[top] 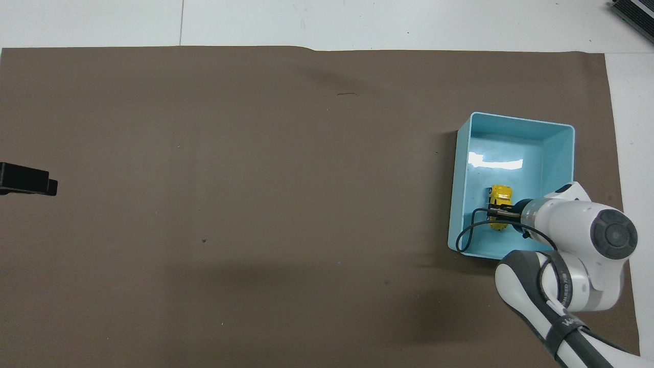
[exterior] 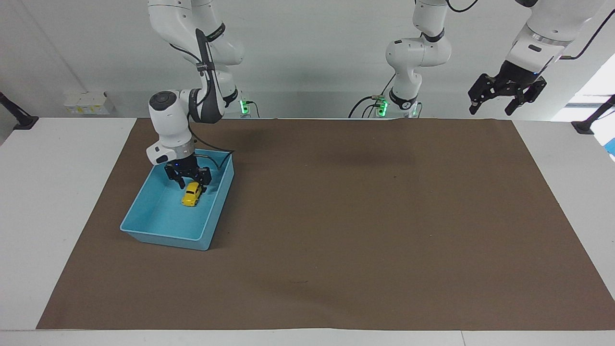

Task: Wind up and store yellow beetle car

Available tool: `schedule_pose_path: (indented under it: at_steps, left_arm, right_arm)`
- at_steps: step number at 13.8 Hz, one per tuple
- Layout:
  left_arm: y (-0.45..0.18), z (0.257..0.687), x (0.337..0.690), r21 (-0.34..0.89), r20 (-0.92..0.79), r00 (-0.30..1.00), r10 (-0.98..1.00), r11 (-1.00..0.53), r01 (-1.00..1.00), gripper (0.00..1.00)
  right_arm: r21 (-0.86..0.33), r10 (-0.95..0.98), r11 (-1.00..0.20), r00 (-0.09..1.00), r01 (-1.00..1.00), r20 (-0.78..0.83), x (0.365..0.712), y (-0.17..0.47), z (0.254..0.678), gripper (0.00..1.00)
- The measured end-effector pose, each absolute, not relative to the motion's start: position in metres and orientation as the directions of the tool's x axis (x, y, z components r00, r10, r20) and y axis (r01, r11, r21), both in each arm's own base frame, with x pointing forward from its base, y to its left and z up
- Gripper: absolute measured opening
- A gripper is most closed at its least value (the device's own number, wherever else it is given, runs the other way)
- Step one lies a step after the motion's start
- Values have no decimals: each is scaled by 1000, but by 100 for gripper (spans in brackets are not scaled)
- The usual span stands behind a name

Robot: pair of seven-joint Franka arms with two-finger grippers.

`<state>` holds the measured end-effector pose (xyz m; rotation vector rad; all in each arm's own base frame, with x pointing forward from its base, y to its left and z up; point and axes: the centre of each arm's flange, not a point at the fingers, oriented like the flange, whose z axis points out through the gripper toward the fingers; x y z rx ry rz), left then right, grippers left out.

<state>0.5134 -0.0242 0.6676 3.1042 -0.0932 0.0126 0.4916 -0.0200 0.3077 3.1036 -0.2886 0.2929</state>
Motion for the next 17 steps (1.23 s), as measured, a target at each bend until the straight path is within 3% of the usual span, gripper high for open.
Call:
schedule_pose_path:
  at_steps: [2, 8, 17]
  left_arm:
    - [-24, 668, 513, 36, 9, 998, -60, -998, -60, 100]
    - [-24, 668, 513, 36, 9, 998, -60, -998, -60, 100]
    - [-24, 668, 513, 36, 9, 998, -60, -998, -60, 100]
  right_arm:
    - [3, -184, -982, 970, -186, 159, 501, -21, 327, 100]
    - [36, -204, -978, 977, -206, 54, 542, -28, 455, 100]
    - [42, -226, -973, 974, -225, -21, 542, -29, 590, 100]
